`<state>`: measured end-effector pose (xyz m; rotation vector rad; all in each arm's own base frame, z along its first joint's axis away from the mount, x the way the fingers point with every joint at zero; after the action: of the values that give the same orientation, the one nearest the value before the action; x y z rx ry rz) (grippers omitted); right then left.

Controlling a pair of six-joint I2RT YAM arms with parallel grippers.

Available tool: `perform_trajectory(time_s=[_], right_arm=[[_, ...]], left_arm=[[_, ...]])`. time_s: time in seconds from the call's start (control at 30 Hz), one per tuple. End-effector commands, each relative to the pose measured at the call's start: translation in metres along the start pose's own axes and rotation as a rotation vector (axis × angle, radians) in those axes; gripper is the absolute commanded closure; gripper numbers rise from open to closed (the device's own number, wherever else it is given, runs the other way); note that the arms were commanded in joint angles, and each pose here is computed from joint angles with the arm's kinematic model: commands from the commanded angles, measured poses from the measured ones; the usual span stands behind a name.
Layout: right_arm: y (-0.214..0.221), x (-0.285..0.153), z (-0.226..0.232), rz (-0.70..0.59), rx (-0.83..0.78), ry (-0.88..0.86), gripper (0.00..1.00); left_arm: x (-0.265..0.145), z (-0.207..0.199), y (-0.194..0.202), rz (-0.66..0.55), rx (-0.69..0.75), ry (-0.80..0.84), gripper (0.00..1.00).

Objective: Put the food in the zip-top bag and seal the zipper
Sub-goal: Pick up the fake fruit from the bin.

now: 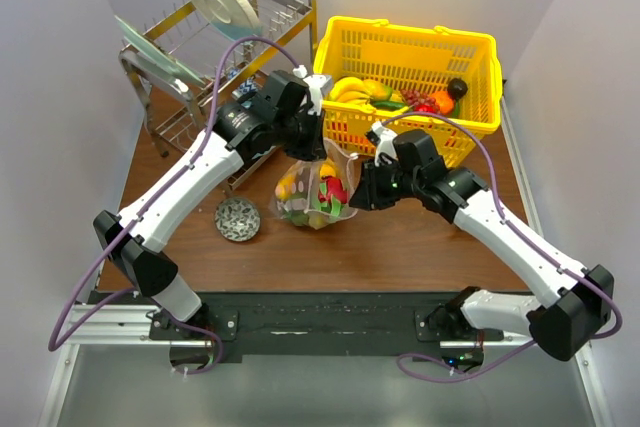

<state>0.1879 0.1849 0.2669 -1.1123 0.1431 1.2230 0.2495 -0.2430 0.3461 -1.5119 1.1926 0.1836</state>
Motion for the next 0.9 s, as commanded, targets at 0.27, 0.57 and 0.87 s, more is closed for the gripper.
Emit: perform_trajectory(time_s=[0.27, 0.57, 0.87], right_arm=[[-0.090, -0.105, 0.052, -0.319, -0.201, 0.130, 1.00], [-0.091, -0.094, 0.046, -0.342, -0.202, 0.143, 1.00], [-0.075, -0.070, 0.027, -0.316, -0.168, 0.194, 0.74]], left_arm=[[-0.015, -0.008, -0.017, -0.109, 0.036, 0.055, 1.00], [-0.031, 0.019, -0.016, -0.143, 0.011, -0.029, 1.00], [0.020, 0.023, 0.019, -0.059, -0.016, 0.149, 1.00]])
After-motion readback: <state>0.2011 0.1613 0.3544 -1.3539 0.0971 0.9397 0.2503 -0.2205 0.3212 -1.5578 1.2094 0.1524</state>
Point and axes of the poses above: each gripper's point midway between its finger pads, its own x axis out along the fingers, its own z axis along the line the jaws close on, y = z × x, the point moved 9 cm from there along -x, back along the fingers, and after that the axes turned 1 degree about x, right-handed, at the moved point
